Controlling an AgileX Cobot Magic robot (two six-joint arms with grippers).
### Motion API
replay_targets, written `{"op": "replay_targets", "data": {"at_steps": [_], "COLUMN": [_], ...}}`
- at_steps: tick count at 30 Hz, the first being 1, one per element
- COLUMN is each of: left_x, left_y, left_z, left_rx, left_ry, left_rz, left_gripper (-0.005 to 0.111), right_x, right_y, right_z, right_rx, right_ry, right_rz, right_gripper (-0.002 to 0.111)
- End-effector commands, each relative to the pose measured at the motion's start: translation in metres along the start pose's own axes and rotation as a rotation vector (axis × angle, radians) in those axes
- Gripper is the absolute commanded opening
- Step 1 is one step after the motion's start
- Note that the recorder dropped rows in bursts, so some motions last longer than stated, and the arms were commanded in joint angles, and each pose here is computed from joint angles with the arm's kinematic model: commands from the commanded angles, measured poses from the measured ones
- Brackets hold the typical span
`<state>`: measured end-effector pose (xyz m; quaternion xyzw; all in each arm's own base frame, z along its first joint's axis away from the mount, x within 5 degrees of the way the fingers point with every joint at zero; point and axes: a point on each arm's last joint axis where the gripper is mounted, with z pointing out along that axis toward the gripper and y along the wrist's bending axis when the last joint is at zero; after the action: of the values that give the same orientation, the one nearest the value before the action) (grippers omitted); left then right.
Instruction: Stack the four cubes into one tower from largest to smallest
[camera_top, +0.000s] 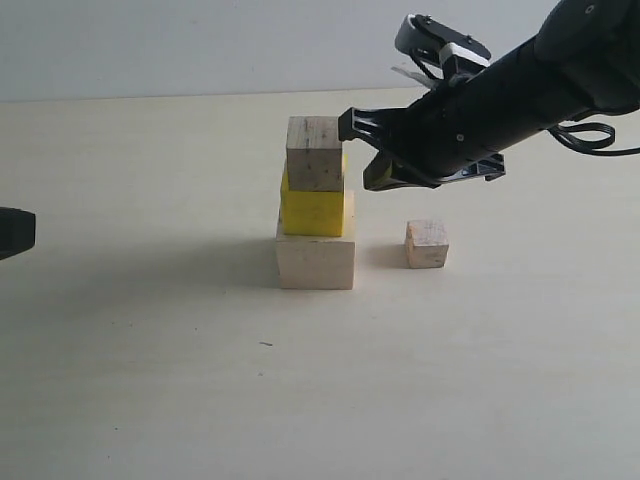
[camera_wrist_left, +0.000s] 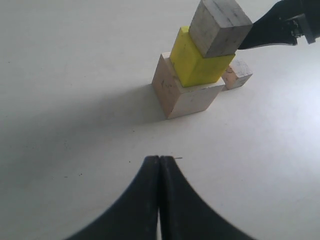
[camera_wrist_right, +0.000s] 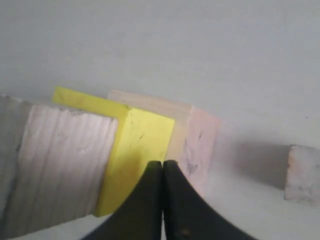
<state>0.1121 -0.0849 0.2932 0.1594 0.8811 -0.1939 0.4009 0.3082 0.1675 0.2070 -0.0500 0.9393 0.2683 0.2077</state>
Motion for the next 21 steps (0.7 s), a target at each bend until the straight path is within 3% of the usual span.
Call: {"op": "replay_targets", "data": {"at_steps": [1, 21], "left_x": [0.0, -0.001], "left_y": [0.0, 0.0], "left_z": [0.0, 0.0], "left_rx": [0.007, 0.01], "left_ry": [-0.009, -0.016], "left_rz": [-0.005, -0.005], "left_gripper": [0.0, 0.0], "right_x": [0.0, -0.002], "right_y": [0.0, -0.003], "right_z": [-0.001, 0.01], "right_rx": [-0.005, -0.031], "right_ry": [-0.009, -0.024], "right_rz": [-0.008, -0.017], "right_gripper": [0.0, 0.0]}}
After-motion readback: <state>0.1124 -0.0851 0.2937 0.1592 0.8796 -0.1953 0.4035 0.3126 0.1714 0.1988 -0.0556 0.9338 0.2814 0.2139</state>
